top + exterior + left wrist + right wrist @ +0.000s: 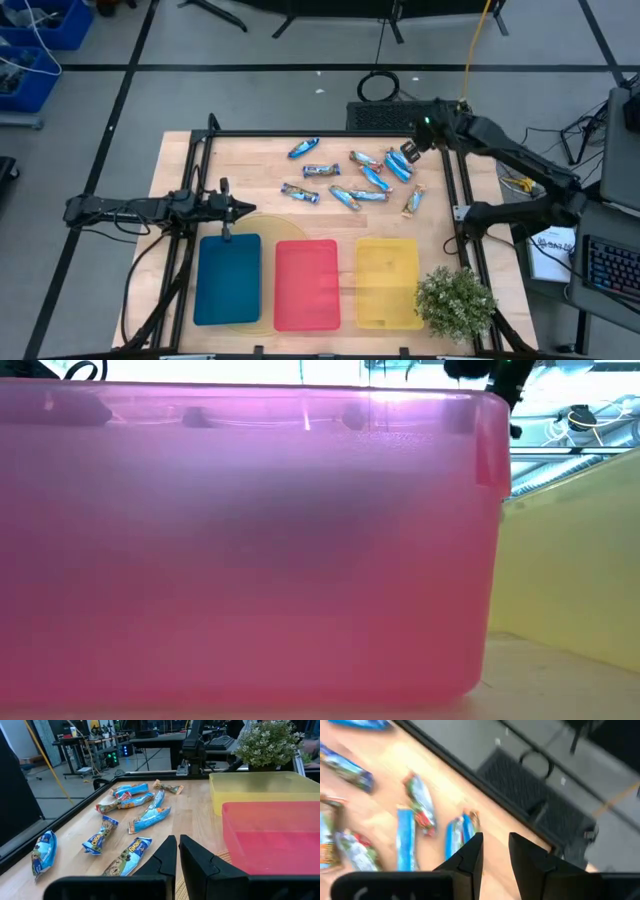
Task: Pick and place Granola Bars by type
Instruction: Put the top yellow granola bar into the yellow bin
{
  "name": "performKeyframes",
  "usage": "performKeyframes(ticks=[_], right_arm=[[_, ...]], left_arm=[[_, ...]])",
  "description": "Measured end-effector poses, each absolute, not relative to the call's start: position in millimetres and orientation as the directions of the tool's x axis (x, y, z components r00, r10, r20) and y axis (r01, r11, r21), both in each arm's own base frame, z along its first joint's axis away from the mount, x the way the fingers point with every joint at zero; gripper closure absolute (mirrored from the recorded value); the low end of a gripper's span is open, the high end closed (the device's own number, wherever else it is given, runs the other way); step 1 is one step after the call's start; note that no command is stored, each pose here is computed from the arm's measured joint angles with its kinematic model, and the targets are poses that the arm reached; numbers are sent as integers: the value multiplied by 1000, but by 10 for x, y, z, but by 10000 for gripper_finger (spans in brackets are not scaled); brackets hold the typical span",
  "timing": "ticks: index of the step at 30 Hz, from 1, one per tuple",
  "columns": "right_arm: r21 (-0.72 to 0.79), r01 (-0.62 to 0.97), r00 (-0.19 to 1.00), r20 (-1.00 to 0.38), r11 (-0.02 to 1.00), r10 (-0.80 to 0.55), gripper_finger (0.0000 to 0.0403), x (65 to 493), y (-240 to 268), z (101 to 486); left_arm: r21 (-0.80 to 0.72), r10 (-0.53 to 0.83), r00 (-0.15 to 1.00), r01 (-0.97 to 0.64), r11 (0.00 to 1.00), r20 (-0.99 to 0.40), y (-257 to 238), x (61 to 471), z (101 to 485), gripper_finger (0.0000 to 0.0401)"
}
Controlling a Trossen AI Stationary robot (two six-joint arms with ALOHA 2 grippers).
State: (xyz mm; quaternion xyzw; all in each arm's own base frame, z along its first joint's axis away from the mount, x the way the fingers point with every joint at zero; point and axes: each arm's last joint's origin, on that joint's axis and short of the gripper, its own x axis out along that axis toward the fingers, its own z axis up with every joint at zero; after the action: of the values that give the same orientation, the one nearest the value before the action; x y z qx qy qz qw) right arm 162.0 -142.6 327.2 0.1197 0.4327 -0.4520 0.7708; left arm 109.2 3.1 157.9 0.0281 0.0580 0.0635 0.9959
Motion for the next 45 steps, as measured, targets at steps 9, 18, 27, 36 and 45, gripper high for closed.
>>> performKeyframes(ticks=[9, 18, 27, 36, 45], right_arm=[[-62, 836, 148, -932, 546, -332, 319, 1560, -1918, 2848], [-86, 788, 24, -985, 610, -171, 317, 1849, -1954, 2416], [-94, 781, -31, -993, 618, -113, 248, 1961, -1926, 2257], [-196, 795, -108, -977, 574, -184, 174, 2058, -2062, 2051], [-203, 814, -147, -978, 545, -146, 177, 2030, -2165, 1858]], left_arm=[[63, 130, 985, -124, 990, -112, 31, 1092, 1580, 370], [63, 130, 985, -124, 990, -112, 31, 1092, 1580, 370], [63, 130, 985, -124, 990, -112, 31, 1092, 1580, 370], [63, 129, 985, -123, 990, -111, 31, 1092, 1580, 370], [63, 129, 985, -123, 990, -112, 31, 1092, 1580, 370]])
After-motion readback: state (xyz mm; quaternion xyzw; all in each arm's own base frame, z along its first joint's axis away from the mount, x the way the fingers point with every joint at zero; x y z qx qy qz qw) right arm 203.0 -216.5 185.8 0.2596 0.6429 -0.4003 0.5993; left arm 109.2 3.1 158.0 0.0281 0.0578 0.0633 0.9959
